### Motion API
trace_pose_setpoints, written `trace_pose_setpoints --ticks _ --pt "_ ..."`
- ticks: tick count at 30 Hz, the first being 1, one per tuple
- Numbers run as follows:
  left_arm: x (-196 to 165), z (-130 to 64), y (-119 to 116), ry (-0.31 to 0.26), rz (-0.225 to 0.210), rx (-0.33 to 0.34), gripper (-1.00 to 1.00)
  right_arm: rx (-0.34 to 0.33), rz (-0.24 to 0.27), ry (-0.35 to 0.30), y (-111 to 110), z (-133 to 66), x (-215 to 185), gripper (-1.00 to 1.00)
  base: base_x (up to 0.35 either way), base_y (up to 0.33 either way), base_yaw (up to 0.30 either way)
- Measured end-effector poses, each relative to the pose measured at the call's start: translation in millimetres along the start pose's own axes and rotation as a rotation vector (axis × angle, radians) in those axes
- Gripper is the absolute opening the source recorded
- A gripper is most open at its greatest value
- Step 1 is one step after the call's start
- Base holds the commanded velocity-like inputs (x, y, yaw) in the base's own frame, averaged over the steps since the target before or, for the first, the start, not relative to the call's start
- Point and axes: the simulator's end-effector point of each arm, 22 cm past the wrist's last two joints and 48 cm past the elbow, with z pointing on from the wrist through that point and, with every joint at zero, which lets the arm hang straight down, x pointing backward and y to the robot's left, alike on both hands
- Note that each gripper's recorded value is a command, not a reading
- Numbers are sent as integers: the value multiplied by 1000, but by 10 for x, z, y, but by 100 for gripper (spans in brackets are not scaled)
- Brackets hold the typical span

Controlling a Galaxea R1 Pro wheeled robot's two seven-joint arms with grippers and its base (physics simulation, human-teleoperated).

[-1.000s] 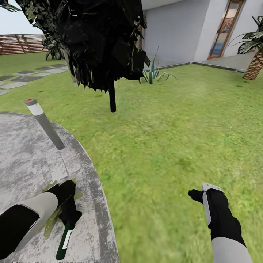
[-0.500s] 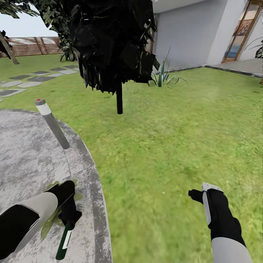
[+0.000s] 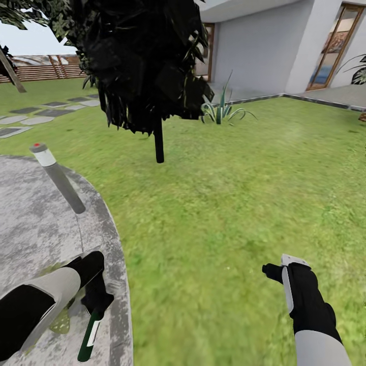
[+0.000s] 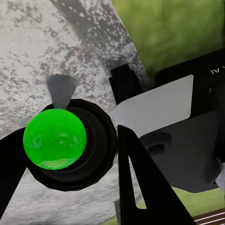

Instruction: Pick up the pesticide atomizer in the garden and spray insectifuge to fully cover both potted plants in the garden.

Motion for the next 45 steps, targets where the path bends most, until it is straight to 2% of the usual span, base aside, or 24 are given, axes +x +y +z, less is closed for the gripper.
trace_pose_setpoints --ticks 16,28,29,31,32,38,45 --pt "0 1 -1 0 -1 1 -100 -1 -1 1 6 0 1 100 7 -316 13" --pt "41 0 -5 9 -3 6 -100 2 -2 10 -3 -15 21 100 0 -23 216" --pt "24 -49 -44 -16 -6 12 -100 -3 2 -7 -12 -69 -7 100 18 0 58" --pt "-1 -13 -28 -9 -5 12 -100 -1 1 -1 -4 -17 6 100 91 -37 28" --pt "-25 18 -22 -4 -6 16 -100 0 0 5 4 28 19 100 285 -110 3" --pt "-22 7 -33 -8 -8 20 -100 0 0 3 0 13 16 100 315 -119 29" --pt "-23 9 -35 -9 -9 21 -100 -1 0 3 5 14 12 100 227 -122 229"
